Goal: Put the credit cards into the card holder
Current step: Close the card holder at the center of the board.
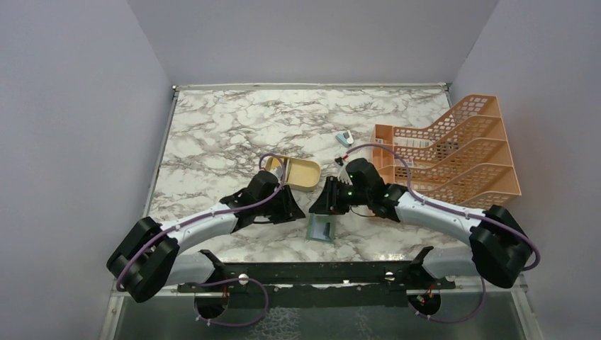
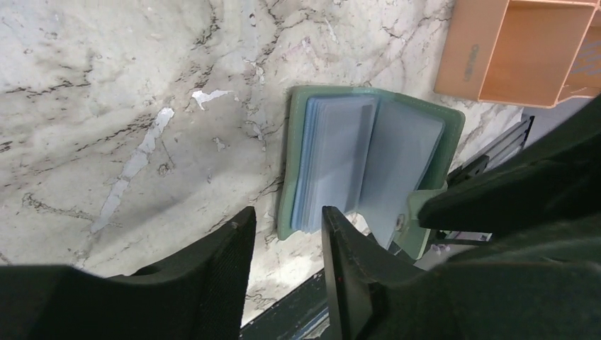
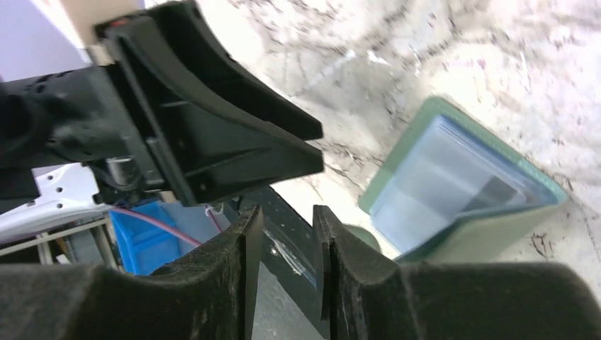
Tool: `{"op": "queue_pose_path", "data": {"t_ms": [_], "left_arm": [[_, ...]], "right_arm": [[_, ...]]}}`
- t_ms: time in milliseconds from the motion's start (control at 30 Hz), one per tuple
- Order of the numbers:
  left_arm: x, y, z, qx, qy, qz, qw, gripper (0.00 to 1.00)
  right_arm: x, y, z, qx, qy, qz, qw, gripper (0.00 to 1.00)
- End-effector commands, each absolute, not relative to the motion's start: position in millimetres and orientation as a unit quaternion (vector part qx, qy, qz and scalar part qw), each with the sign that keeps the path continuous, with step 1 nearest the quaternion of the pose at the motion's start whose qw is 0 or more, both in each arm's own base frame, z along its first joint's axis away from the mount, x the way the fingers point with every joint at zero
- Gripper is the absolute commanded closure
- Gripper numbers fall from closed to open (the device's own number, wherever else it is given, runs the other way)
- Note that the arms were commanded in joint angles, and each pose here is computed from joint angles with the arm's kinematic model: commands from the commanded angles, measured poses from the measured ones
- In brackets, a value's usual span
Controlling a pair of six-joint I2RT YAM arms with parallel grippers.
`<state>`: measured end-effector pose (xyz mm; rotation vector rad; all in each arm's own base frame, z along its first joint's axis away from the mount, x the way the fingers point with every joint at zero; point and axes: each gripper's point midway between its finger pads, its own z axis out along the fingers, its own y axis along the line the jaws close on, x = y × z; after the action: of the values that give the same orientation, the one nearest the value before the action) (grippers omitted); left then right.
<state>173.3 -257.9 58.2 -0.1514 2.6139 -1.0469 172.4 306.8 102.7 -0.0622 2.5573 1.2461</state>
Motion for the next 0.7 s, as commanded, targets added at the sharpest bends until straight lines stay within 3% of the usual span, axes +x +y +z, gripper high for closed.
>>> {"op": "queue_pose_path", "data": {"t_ms": [0,267,467,567,667], "left_arm": [[184.9,-262.5,78.8,-0.037,0.906,-0.377,0.190,0.57],[177.1,-278.2,69.1,-0.027,0.900,-0.410,0.149,0.52],[172.5,-286.0,57.1,-0.033,0.898,-0.421,0.124,0.48],[170.6,-290.5,51.2,-0.042,0.893,-0.433,0.111,0.48],[169.3,-296.1,45.1,-0.045,0.896,-0.432,0.096,0.48]], "right_arm": [[178.4,300.1,120.9,-0.057,0.892,0.409,0.184,0.67],[167.6,249.2,107.3,-0.024,0.928,0.313,0.201,0.70],[158.4,229.4,121.2,-0.008,0.919,0.318,0.233,0.54],[155.9,237.5,122.1,-0.018,0.909,0.345,0.232,0.40],[155.4,235.6,111.7,-0.021,0.922,0.322,0.213,0.36]]}}
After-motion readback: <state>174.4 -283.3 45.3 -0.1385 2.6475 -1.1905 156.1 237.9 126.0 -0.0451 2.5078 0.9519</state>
